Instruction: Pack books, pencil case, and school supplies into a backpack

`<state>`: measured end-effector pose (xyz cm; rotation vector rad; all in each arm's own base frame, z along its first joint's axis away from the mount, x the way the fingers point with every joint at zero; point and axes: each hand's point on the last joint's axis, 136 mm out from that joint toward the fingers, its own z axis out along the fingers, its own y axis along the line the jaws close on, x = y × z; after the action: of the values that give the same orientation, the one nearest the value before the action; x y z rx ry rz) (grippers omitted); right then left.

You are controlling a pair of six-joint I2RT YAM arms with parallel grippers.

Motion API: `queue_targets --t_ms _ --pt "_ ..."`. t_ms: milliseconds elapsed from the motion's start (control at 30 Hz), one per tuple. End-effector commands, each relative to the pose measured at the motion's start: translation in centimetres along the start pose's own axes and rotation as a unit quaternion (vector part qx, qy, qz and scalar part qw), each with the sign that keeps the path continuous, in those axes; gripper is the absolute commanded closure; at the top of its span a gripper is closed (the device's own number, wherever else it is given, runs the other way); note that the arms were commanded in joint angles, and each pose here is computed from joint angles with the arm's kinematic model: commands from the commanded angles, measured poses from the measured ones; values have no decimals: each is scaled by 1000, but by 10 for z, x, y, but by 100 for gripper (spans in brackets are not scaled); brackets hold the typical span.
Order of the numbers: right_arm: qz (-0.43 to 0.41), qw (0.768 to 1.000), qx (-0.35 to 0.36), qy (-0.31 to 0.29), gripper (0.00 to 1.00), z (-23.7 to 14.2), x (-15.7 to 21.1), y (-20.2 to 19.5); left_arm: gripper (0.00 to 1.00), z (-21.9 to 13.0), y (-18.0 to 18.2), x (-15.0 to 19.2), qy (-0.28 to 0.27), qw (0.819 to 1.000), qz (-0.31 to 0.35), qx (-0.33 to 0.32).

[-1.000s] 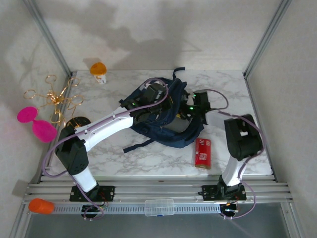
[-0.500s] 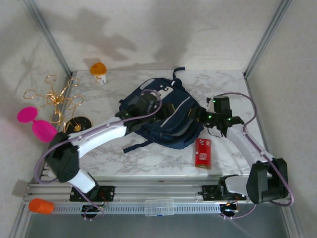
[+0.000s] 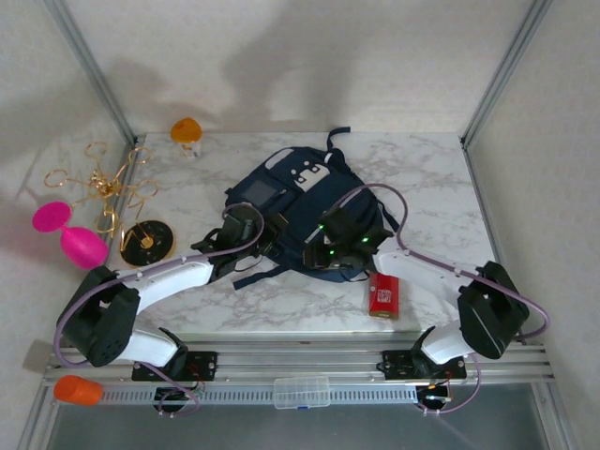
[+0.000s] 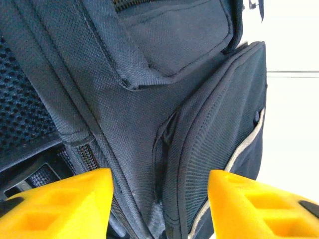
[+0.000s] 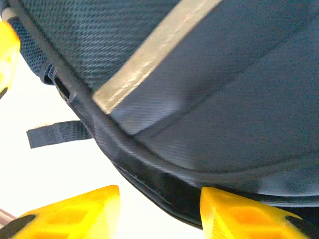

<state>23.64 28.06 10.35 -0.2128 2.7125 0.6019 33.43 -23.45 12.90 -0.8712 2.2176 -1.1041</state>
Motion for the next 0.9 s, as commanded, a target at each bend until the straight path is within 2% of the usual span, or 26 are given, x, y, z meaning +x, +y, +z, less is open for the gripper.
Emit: queue_targets --t_ms 0,167,233,400,467,533,667,767,833,867 --pt "9 999 15 -39 57 5 -13 12 52 -3 1 -10 -28 998 -53 27" --pt "0 999 15 -37 60 16 -1 25 55 -17 19 -16 -59 996 -64 0" --pt "5 999 34 -40 59 21 1 17 55 -23 22 -18 -68 995 -69 7" --pt "16 996 58 -66 60 30 -10 9 56 -1 13 -2 -18 998 -66 14" --pt "26 995 58 -70 61 37 -13 10 61 8 1 0 -12 998 -55 26" --pt "34 995 59 -71 64 46 -15 12 64 16 6 -2 -16 999 -39 -6" --pt "53 991 89 -86 66 56 -23 6 73 27 7 -3 -16 999 -32 -9" --pt "36 993 40 -107 67 60 -34 26 83 33 20 -3 -18 999 -31 -31" --pt "33 992 53 -112 66 62 -40 26 86 37 25 -3 -17 999 -33 -34" --pt "32 990 74 -116 61 62 -44 21 87 38 27 -2 -17 999 -35 -35"
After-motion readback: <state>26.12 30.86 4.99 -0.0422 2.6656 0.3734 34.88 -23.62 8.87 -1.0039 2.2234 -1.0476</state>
